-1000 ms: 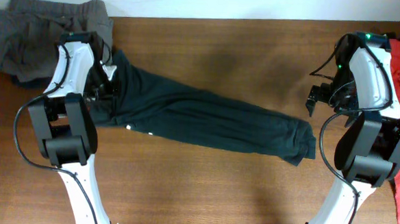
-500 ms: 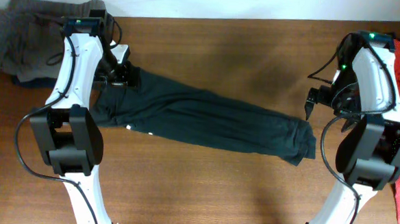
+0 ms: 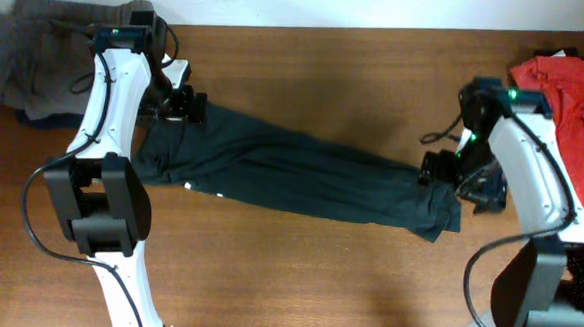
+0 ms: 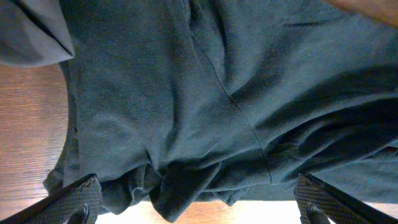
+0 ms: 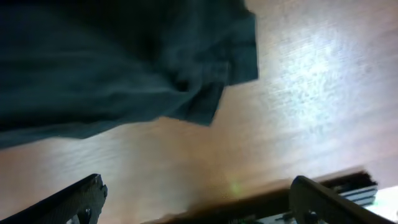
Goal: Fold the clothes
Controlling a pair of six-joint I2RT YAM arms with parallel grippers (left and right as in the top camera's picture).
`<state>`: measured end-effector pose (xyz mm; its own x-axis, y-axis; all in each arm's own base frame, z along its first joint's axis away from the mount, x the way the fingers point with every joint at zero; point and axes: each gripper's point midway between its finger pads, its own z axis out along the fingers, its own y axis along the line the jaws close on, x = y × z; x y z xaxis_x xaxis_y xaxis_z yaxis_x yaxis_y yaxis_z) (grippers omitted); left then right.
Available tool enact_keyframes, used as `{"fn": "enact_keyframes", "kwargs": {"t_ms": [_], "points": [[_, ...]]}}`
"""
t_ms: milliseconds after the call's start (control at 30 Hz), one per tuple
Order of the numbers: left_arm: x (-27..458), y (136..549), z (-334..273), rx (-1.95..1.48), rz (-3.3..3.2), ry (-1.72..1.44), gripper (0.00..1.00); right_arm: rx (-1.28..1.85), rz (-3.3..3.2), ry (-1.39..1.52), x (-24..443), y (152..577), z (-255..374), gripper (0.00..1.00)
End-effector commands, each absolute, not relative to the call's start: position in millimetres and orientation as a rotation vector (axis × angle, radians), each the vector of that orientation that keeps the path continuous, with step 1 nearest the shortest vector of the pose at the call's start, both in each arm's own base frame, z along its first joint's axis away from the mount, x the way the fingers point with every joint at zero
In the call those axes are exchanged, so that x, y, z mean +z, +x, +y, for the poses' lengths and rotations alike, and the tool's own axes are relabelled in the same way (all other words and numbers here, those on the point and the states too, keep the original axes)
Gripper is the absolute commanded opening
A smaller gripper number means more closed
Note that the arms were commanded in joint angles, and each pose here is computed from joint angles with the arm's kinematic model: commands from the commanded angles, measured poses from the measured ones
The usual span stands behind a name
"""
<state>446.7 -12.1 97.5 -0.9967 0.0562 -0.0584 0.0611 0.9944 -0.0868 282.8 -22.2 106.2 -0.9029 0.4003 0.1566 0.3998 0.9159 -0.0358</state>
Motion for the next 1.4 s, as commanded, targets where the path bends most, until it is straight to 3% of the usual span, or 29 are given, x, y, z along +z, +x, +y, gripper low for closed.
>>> {"fn": "enact_keyframes", "kwargs": {"t_ms": [0,167,300,533,933,1200,1367], "points": [[106.4,450.7,-11.4,-0.149,3.051,0.098,0.99,-0.161,-2.928,-0.676,85.2,283.3,-30.5,0.99],[106.4,450.6,-11.1,-0.149,3.052,0.096,0.99,-0.386,-2.930,-0.772,64.9,284.2,-47.7,0.99],[106.5,452.4,-11.5,-0.149,3.044,0.097,0.99,-0.784,-2.972,-0.666,58.5,289.6,-36.8,0.98],[106.6,453.0,-11.7,-0.149,3.042,0.099,0.99,-0.984,-3.024,-0.635,37.6,291.9,-30.3,0.99],[106.6,453.2,-11.7,-0.149,3.041,0.098,0.99,-0.978,-3.058,-0.604,11.3,281.5,-26.1,0.99],[106.6,452.8,-11.7,-0.149,3.042,0.098,0.99,-0.969,-3.079,-0.717,13.7,282.5,-49.5,0.99],[106.6,452.8,-11.7,-0.149,3.042,0.098,0.99,-0.958,-3.112,-0.813,38.2,286.2,-76.9,0.99]]}}
